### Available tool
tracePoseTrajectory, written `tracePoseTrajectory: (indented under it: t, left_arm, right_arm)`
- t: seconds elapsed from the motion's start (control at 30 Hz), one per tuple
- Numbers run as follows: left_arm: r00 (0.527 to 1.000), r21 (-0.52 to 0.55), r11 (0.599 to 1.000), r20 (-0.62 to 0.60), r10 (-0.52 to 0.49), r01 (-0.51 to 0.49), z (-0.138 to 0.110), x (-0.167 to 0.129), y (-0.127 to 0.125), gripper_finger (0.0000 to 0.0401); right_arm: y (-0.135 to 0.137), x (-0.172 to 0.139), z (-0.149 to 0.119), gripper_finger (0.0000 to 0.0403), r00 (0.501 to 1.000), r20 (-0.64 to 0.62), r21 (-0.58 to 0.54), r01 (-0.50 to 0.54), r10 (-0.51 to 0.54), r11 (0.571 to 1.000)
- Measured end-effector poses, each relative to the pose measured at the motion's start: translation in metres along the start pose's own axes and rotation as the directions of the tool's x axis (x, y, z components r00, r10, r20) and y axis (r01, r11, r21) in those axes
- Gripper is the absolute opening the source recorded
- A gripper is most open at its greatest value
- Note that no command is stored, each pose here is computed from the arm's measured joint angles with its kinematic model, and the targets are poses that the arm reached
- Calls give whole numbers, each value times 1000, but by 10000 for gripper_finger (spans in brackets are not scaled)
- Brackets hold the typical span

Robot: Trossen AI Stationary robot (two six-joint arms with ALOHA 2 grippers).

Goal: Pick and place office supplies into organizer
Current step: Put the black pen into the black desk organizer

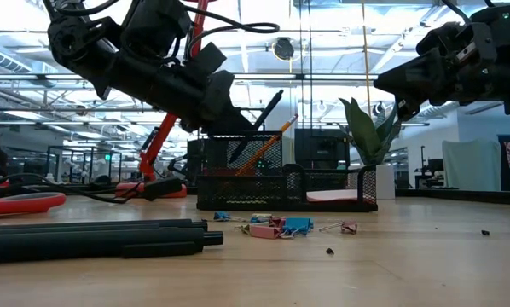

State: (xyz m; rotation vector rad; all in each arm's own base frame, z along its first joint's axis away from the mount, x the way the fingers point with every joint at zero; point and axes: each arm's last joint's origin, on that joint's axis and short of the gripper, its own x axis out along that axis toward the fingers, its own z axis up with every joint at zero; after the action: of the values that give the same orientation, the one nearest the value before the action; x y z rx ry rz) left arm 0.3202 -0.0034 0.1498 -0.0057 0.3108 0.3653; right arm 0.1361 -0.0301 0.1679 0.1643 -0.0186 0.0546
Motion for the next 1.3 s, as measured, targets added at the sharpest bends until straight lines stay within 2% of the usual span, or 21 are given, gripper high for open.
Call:
tracePoseTrajectory:
  t: [0.37,0.7,1.03,1.3]
  left_arm:
    - [1000,-19,1000,-4,10,-10,0,0,0,32]
    - [1000,-36,999,-5,11,-11,0,0,1,77]
    - [1000,-34,999,-17,10,-11,-1,0,1,80]
    - [997,-21,997,-25,-73,72,-2,-1,-4,81]
  right_arm:
    - [0,0,0,59,1000,-1,25,-2,2,1000]
    - [0,0,0,59,1000,-1,26,-3,3,1000]
    - [0,0,-1,59,1000,-5,28,-3,3,1000]
    - [0,0,-1,59,1000,-5,28,-3,3,1000]
